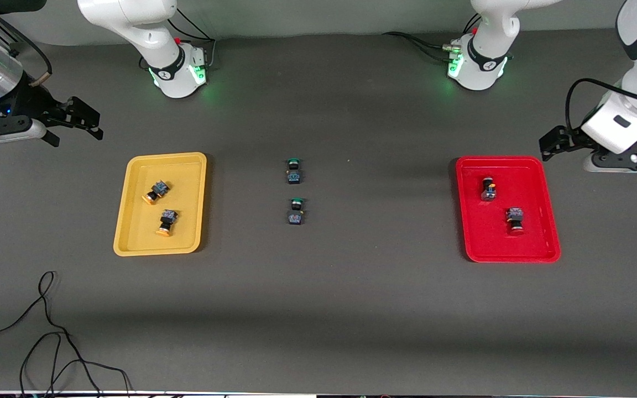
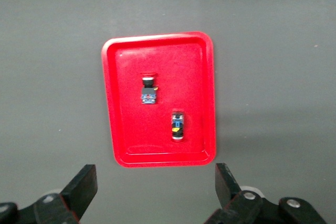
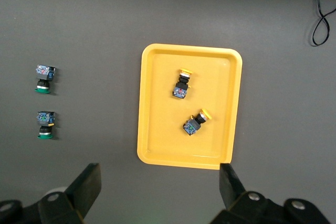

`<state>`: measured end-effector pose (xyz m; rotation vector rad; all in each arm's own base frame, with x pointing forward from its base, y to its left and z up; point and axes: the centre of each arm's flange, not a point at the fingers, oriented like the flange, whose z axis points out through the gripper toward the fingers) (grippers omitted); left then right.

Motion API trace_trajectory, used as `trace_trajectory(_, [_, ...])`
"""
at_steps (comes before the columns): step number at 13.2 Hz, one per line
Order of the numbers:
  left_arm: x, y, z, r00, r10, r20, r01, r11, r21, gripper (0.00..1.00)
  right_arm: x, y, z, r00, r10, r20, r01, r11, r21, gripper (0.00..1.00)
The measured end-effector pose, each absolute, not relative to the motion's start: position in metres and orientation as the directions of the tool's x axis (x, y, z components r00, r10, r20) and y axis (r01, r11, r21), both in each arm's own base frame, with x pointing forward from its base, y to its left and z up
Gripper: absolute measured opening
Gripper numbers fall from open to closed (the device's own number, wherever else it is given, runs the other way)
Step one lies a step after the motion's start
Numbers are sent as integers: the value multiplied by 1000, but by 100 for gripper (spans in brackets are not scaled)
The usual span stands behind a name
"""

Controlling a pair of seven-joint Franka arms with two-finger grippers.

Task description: Place red and yellow buttons in trays

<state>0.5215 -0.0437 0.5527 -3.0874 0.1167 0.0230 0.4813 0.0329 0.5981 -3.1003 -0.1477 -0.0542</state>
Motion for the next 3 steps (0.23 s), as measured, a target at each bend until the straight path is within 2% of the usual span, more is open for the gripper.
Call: trace_trajectory(3, [535,-50,557,998,-65,-21,-66,-996,-60,100,485,33,598,995,95,37,96,-995,-35,100])
